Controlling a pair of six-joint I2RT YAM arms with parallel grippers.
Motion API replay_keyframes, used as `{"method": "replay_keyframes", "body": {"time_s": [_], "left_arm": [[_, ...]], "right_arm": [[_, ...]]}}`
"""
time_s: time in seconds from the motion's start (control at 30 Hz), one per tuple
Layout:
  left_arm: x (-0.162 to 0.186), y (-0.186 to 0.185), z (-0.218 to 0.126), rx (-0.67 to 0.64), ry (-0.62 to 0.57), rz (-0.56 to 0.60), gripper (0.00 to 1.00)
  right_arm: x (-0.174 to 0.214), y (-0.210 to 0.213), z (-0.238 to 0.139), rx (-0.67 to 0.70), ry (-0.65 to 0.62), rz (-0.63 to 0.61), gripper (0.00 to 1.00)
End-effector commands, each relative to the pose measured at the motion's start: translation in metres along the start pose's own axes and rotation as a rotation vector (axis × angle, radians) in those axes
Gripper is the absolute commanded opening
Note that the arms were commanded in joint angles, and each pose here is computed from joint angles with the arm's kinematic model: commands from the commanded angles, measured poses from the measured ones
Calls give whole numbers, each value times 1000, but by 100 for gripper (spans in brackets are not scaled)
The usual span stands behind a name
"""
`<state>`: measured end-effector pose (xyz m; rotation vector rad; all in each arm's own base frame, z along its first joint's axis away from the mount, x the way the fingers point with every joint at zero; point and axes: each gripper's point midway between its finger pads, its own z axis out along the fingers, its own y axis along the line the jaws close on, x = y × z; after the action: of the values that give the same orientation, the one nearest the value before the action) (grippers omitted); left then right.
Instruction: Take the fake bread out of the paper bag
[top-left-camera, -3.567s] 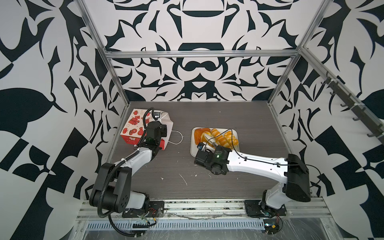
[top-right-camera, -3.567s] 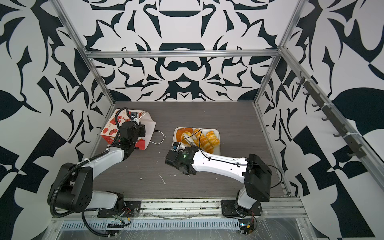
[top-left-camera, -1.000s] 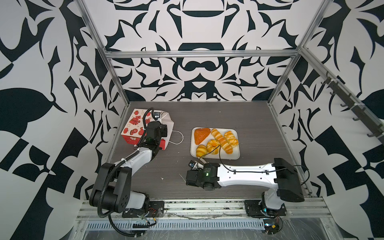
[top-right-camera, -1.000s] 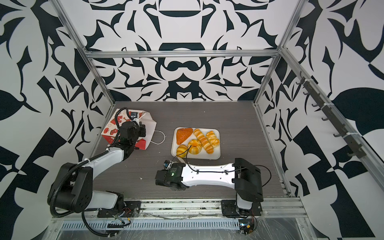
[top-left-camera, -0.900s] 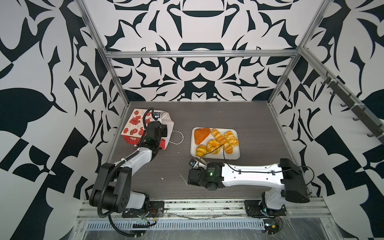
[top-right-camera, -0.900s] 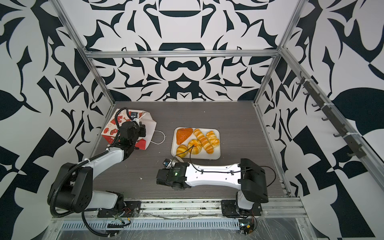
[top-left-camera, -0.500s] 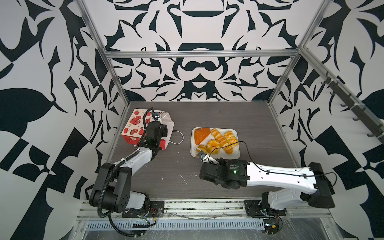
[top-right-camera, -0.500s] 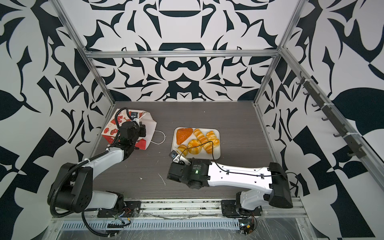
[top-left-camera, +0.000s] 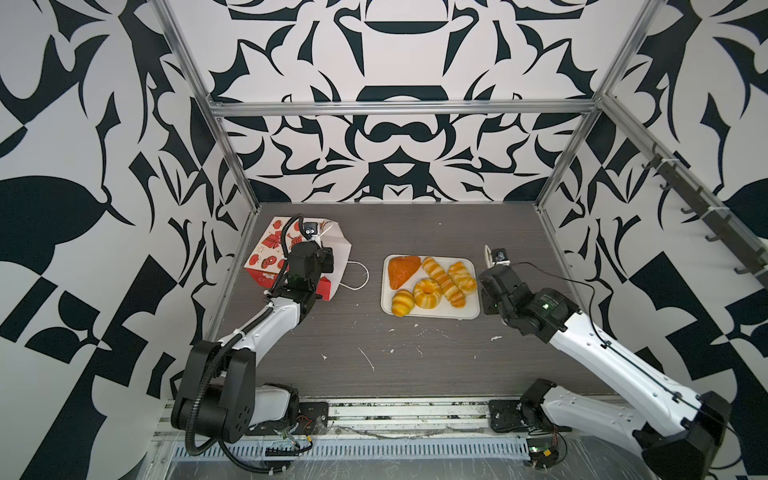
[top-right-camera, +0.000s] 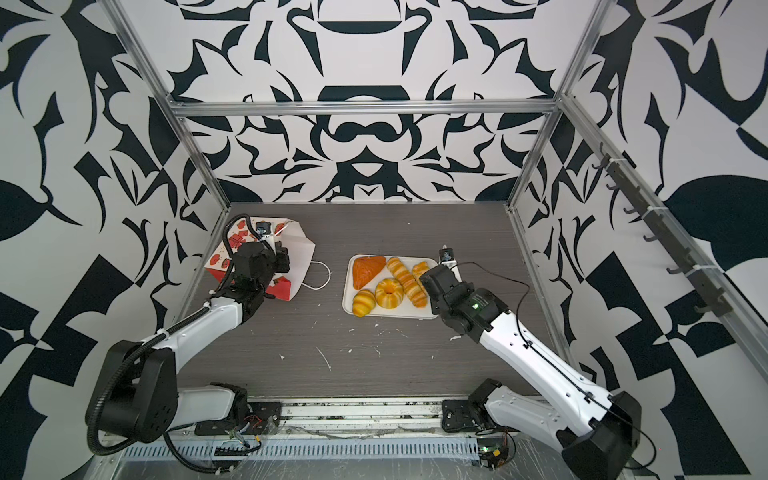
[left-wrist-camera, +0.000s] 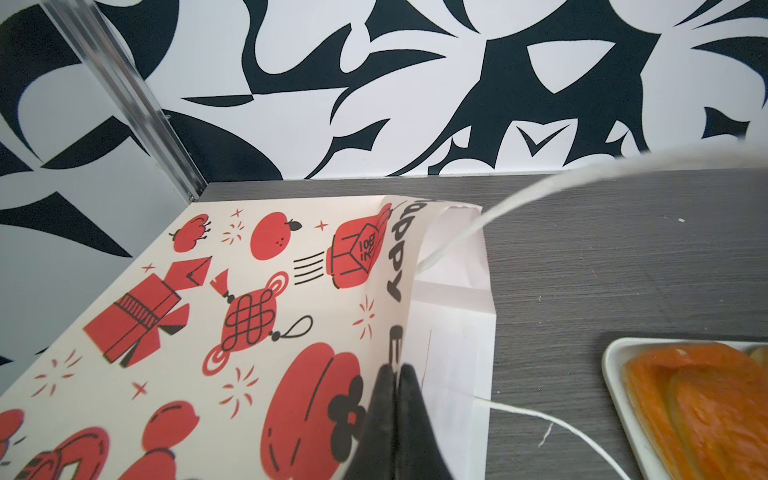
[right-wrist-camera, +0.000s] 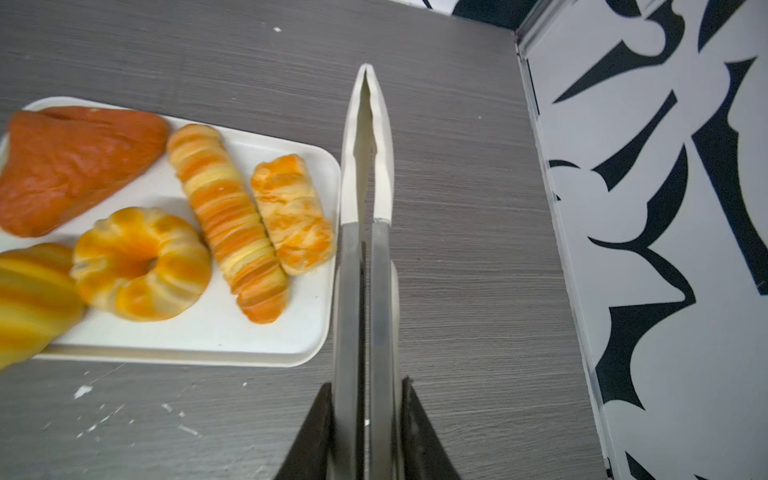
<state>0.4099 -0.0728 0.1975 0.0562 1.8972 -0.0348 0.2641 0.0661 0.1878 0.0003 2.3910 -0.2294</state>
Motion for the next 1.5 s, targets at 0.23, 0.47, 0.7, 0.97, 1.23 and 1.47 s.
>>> {"method": "replay_keyframes", "body": {"time_s": [0.23, 0.47, 0.7, 0.97, 1.23, 1.47], "left_arm": [[-64, 3, -45, 24, -126, -68, 0], [-78, 2, -63, 50, -138, -105, 0], [-95, -7, -78, 117, -142, -210, 0], [-122, -21, -98, 216, -132, -374, 0], [-134, -41, -109, 352, -87, -596, 0], [-129, -62, -108, 426, -21, -678, 0]], "right_arm": [[15, -31, 106, -8, 199, 217, 31], [35, -45, 154, 50, 311, 275, 39], [45, -54, 160, 91, 293, 327, 63], [30, -69, 126, 112, 163, 356, 70], [36, -68, 123, 102, 159, 353, 71], [36, -57, 128, 45, 174, 351, 71]]}}
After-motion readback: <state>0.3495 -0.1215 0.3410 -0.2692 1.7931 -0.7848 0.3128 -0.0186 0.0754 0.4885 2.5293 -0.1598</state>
